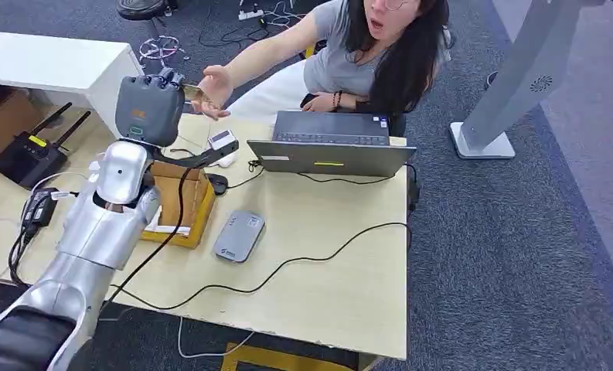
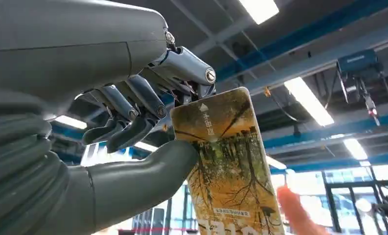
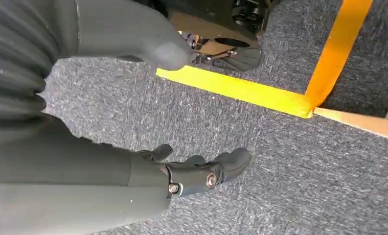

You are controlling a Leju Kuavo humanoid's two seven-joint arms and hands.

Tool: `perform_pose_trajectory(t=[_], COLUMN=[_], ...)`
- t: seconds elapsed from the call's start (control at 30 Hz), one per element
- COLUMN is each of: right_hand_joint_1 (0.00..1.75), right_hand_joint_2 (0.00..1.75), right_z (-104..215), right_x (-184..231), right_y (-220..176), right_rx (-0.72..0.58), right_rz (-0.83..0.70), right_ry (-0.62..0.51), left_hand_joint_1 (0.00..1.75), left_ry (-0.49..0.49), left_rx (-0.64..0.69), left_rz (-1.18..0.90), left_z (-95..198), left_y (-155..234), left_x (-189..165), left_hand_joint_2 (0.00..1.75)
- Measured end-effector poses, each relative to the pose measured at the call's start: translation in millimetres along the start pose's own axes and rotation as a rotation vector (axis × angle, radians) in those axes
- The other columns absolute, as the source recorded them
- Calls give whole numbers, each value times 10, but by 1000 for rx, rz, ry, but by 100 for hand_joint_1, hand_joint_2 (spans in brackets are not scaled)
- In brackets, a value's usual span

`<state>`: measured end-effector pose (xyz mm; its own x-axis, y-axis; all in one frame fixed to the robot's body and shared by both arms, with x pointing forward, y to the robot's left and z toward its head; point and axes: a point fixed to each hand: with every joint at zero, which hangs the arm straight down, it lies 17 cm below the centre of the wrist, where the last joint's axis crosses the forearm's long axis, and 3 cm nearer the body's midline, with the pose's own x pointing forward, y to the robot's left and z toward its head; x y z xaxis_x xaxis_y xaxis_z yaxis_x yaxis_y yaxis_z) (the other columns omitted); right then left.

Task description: Pass the card to the sensor for recognition and then transmit it.

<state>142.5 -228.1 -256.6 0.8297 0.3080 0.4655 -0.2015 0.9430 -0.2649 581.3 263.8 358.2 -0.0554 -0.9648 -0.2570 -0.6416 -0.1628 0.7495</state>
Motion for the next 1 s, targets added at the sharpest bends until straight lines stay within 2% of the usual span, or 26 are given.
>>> perform_pose_trajectory(t=[0.27,0.67,0.8,0.93,1.0], right_hand_joint_1=[0,0,0,0,0], right_hand_joint_2=[175,175,175,175,175], right_z=[-10,-7,4,21,27], right_x=[49,42,-9,-80,-122], right_y=[10,12,-21,-54,-79], right_rx=[1,-2,-23,-52,-66], right_rz=[1,-4,-41,-89,-108], right_ry=[-5,-4,7,27,40], left_hand_joint_1=[0,0,0,0,0], left_ry=[102,92,21,-49,-60], left_rx=[-32,-40,-11,-23,-44], left_rz=[-34,13,121,160,179], left_z=[-24,173,551,1394,1719], left_y=[-172,-306,-218,-101,-54], left_x=[-555,-482,-46,480,615], left_hand_joint_2=[175,175,175,175,175])
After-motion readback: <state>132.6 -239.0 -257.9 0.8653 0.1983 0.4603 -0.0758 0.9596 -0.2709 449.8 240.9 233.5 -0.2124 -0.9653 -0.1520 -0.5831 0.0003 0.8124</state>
